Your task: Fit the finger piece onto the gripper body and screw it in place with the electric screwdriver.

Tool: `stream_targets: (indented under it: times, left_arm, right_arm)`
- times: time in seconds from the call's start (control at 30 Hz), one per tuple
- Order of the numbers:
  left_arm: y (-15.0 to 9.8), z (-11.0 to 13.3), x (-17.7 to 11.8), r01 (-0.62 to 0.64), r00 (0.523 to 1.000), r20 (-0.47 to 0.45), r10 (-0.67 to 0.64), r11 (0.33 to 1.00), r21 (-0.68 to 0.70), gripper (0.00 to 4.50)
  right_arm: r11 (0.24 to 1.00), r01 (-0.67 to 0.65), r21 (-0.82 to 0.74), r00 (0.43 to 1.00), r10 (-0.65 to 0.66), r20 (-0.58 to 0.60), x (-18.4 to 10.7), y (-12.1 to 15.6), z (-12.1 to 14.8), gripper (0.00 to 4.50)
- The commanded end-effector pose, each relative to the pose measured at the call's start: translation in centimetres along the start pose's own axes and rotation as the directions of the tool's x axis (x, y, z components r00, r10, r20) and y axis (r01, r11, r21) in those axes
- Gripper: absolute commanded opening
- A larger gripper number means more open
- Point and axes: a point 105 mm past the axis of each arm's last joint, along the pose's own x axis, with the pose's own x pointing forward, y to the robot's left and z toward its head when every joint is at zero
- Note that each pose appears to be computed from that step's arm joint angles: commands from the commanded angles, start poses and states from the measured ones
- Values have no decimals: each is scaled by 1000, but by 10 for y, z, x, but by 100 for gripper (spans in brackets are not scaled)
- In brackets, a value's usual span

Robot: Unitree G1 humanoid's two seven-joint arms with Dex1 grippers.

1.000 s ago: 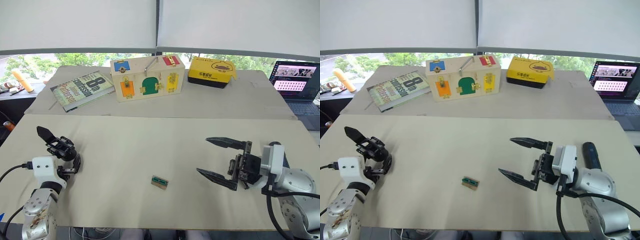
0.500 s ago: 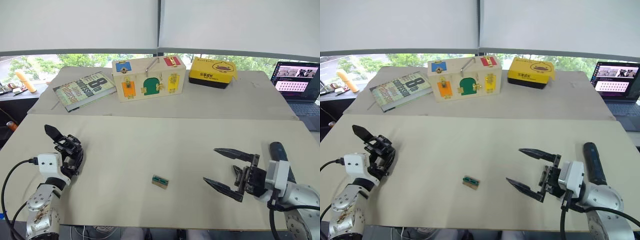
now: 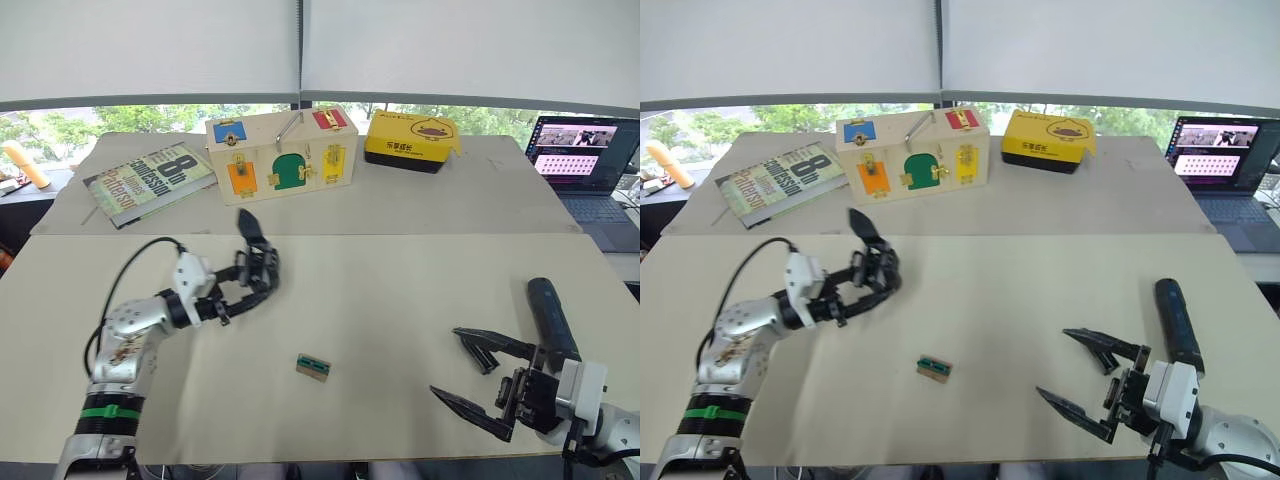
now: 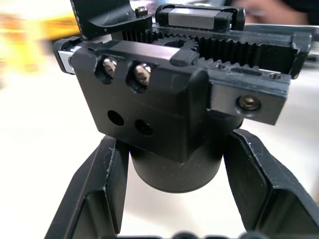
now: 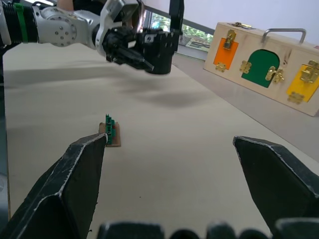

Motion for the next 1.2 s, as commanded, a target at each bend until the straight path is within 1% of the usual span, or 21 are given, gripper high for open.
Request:
stream_targets:
  times: [0.03,0.13,0.3,0.37,0.53,0.8,1.13,1.2]
  left_arm:
    - [-11,12,16,145,989,17,-148,983,114,229]
    - [-20,3,30,228,973,-9,-229,961,154,229]
    - [-29,-10,46,296,955,-30,-295,943,151,229]
    - [-28,-12,54,278,960,-13,-279,950,139,229]
    - [-27,-22,60,242,970,-17,-242,964,107,229]
    - [-27,-33,59,200,979,-48,-197,978,67,229]
    - [-37,-44,57,201,977,-85,-197,979,38,229]
    - [-34,-46,55,177,980,-96,-171,983,51,335]
  right_arm:
    - [999,2,-44,1000,-1,22,2,5,15,450]
    - [999,6,-32,1000,-6,16,3,7,20,450]
    - [1000,15,-24,1000,-14,11,9,8,24,450]
    - [1000,15,-22,1000,-14,10,11,10,25,450]
    - [999,28,-22,1000,-28,3,12,8,27,450]
    - [999,41,-22,999,-41,-6,6,6,21,450]
    - [999,41,-17,999,-41,-10,2,10,15,450]
    - [999,41,-16,999,-41,-12,0,12,14,450]
